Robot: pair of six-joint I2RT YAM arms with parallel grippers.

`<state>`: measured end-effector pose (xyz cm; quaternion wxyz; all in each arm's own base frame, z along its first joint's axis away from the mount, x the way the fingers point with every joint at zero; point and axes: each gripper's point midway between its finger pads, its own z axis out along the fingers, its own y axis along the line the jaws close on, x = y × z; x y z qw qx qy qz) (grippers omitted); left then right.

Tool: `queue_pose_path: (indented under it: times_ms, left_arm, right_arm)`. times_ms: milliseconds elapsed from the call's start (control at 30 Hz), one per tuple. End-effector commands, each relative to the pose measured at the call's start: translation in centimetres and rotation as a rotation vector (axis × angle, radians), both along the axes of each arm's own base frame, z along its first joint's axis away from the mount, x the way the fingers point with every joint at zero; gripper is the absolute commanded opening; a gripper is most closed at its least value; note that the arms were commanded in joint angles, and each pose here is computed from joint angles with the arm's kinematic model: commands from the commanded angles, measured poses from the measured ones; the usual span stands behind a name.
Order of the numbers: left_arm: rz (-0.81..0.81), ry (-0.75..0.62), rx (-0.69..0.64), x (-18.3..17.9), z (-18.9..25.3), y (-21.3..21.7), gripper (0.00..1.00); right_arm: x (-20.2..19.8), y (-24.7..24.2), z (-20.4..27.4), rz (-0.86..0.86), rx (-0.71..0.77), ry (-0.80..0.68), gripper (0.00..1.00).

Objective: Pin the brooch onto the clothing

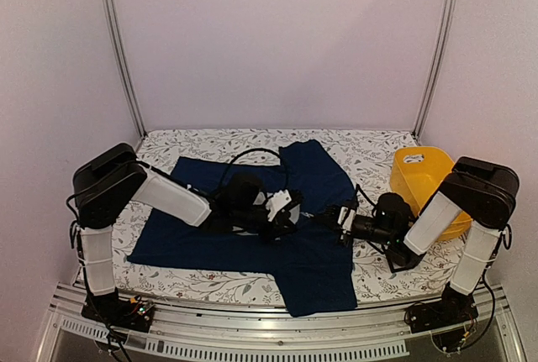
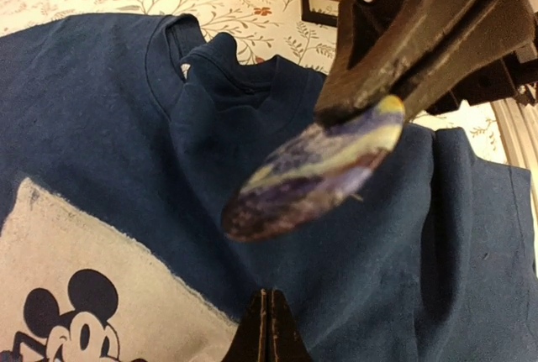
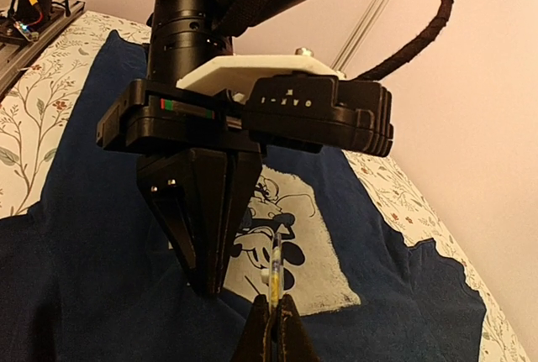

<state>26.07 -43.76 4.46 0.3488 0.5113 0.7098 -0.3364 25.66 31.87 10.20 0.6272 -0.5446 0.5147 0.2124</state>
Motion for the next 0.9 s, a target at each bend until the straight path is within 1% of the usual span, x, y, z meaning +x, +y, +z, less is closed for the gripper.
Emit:
queue_pose_path:
  times_ms: [0, 100, 167, 267, 467, 633, 867]
  left_arm:
    - [-0.006, -0.027, -0.035, 0.0, 1.9, 0.6, 0.0]
    - [-0.053, -0.009, -0.051, -1.4, 2.2, 0.6, 0.0]
    - [-0.09, 0.005, -0.064, -2.5, 2.3, 0.6, 0.0]
    - [-0.108, 0.013, -0.058, -3.2, 1.9, 0.5, 0.0]
    - [-0.102, -0.012, -0.085, -3.0, 3.1, 0.3, 0.0]
    - [-0.115, -0.016, -0.1, -3.1, 3.8, 0.2, 0.0]
    - [-0.12, -0.012, -0.111, -3.1, 3.9, 0.0, 0.0]
  right_arm:
    - [-0.1, -0.3, 0.4, -0.027, -0.02, -0.06, 0.0]
    - [0.0, -0.5, 0.2, -0.087, -0.061, -0.116, 0.0]
    - [1.0, -0.9, 0.1, -0.162, -0.078, -0.141, 0.0]
    - [2.2, -1.2, -0.5, -0.238, -0.083, -0.138, 0.0]
    - [0.9, -0.5, -1.8, -0.209, -0.122, -0.176, 0.0]
    - [-0.7, 0.3, -2.5, -0.118, -0.133, -0.193, 0.0]
    - [-0.7, 1.0, -3.6, -0.129, -0.17, -0.215, 0.0]
